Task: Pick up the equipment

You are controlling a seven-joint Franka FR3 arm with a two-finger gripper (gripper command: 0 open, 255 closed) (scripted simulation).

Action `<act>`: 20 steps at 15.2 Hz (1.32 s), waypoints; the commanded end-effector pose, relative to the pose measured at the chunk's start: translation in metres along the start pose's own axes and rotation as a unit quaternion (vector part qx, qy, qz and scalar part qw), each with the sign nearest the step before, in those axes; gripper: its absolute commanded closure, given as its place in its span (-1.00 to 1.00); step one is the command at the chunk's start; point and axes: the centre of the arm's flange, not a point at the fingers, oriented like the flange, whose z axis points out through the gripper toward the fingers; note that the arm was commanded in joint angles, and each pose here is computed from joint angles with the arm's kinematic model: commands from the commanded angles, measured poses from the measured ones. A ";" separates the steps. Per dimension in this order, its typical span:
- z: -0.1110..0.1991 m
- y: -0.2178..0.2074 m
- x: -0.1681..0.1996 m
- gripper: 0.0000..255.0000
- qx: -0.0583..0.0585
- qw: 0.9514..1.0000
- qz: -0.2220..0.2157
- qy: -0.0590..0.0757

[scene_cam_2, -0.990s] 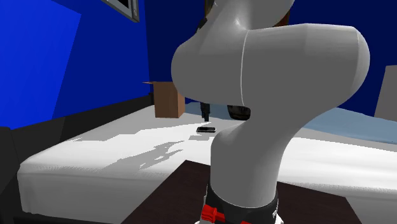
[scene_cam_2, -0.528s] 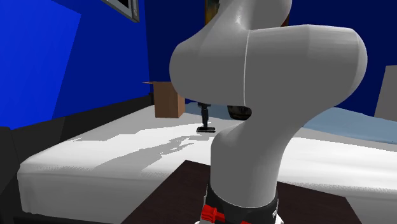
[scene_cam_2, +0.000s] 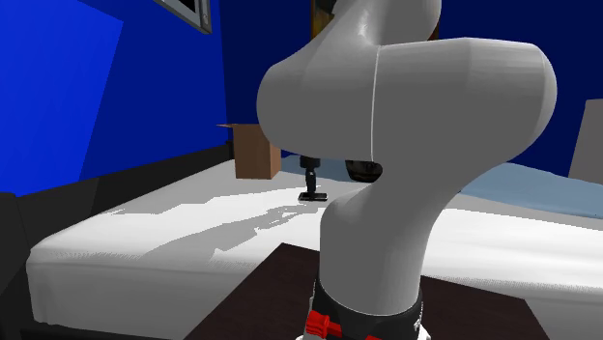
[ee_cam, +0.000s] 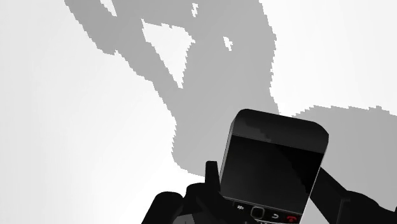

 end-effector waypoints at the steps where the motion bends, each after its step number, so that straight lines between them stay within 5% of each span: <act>1: 0.001 0.000 0.000 1.00 0.000 1.000 0.000 0.000; 7: 0.001 0.000 0.000 1.00 0.000 1.000 0.000 0.000; 20: -0.067 0.004 0.002 1.00 0.000 1.000 0.000 0.000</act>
